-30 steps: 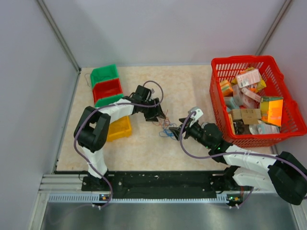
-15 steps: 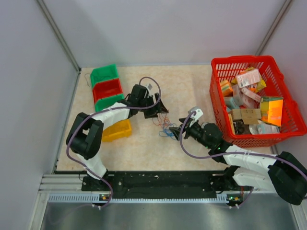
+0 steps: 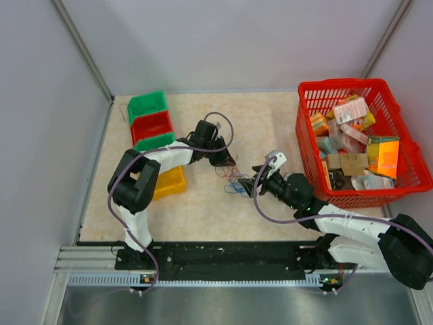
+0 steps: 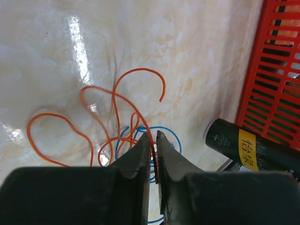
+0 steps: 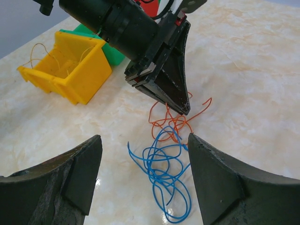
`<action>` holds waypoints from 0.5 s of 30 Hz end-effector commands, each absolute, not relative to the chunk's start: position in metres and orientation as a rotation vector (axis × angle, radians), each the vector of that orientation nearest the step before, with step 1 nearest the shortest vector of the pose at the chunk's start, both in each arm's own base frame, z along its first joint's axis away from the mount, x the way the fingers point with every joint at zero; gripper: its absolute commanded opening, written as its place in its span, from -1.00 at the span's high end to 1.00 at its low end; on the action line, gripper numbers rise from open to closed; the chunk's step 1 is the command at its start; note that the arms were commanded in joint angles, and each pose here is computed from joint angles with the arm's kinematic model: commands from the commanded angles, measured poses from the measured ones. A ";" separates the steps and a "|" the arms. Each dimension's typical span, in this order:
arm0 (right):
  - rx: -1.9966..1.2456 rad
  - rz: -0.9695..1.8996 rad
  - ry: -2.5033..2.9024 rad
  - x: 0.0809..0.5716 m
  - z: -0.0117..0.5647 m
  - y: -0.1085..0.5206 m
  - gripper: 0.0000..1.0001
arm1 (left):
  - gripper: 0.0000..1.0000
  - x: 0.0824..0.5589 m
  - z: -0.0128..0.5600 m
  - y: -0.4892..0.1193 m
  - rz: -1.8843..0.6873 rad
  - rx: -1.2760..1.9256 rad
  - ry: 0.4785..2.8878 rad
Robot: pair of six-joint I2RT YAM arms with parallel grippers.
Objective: Untangle the cables
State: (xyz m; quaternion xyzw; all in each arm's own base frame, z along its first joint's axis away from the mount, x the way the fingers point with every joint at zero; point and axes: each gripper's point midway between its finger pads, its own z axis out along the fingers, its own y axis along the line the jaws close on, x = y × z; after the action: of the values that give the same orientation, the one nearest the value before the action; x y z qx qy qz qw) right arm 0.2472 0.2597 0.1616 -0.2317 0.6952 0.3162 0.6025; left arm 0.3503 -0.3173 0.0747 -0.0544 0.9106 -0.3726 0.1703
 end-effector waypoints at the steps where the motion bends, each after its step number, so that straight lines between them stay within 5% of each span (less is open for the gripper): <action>1: -0.524 0.739 1.572 0.254 0.182 0.267 -0.46 | 0.97 0.367 0.114 -0.325 -1.076 -0.086 2.485; 15: -0.551 0.774 1.718 0.265 0.157 0.292 -0.26 | 1.00 0.330 0.240 -0.284 -1.028 0.046 2.207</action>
State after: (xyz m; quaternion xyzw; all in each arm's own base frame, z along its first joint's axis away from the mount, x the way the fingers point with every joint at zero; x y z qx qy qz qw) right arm 0.2631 0.2795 0.1408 -0.2355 0.7381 0.3066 0.5529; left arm 0.3411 -0.2980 0.2078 0.0019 0.8656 -0.4001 0.3012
